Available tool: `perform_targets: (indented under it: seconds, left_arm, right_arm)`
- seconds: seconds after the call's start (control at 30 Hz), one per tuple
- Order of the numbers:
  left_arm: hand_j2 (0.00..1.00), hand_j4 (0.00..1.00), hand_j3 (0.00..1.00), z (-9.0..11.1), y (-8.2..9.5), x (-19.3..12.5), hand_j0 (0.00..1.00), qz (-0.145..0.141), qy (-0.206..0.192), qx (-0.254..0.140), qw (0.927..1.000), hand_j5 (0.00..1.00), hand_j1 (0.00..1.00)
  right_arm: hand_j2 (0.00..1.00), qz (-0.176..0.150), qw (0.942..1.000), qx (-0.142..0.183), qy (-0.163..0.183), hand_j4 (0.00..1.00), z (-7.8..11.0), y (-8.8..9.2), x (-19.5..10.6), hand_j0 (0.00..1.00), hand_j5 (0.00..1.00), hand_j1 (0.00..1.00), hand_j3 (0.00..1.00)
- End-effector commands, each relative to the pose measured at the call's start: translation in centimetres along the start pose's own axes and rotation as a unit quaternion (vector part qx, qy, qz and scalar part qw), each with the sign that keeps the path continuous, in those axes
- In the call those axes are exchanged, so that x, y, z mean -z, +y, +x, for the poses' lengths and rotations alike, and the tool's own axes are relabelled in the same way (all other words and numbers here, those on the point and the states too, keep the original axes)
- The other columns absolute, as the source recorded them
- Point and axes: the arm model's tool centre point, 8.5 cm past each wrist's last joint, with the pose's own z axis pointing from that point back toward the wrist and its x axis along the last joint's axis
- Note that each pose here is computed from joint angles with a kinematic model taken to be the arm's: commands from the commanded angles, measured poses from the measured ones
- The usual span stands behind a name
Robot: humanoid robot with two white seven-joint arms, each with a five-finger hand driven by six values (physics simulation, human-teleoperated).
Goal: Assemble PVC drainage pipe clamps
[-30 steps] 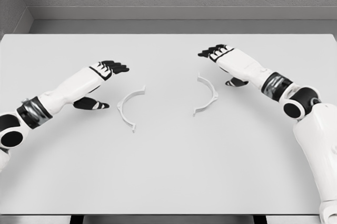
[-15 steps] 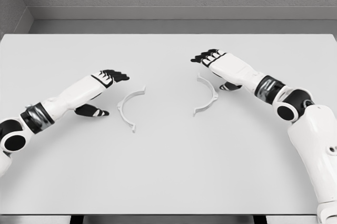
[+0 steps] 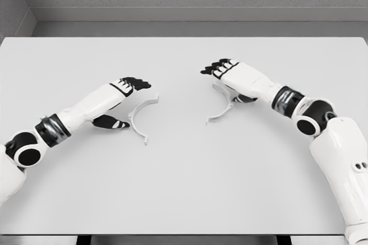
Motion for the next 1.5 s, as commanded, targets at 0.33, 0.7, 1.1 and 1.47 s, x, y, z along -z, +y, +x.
perform_targets:
  seconds: [0.33,0.7,1.1,1.47]
  left_arm:
    - [1.00,1.00,1.00,0.6,-0.6,0.9,1.00,-0.001,-0.008,0.002,1.0000,1.00,1.00]
    - [1.00,1.00,1.00,2.0,-1.6,3.0,1.00,0.015,-0.026,-0.016,0.9994,1.00,1.00]
    - [1.00,1.00,1.00,3.2,-1.7,4.8,1.00,0.034,-0.042,-0.029,0.9981,1.00,1.00]
    - [1.00,1.00,1.00,0.6,1.1,1.9,1.00,0.040,-0.007,0.000,0.9992,1.00,1.00]
  right_arm:
    - [1.00,-0.009,0.9999,-0.008,-0.010,1.00,0.5,-1.1,0.6,1.00,1.00,1.00,1.00]
    - [1.00,-0.005,1.0000,0.007,-0.004,1.00,-0.2,-1.2,2.0,1.00,1.00,1.00,1.00]
    - [1.00,-0.002,0.9995,0.002,-0.032,1.00,2.0,-1.1,4.0,1.00,1.00,1.00,1.00]
    - [1.00,-0.008,0.9985,-0.004,-0.054,1.00,3.9,-1.7,5.2,1.00,1.00,1.00,1.00]
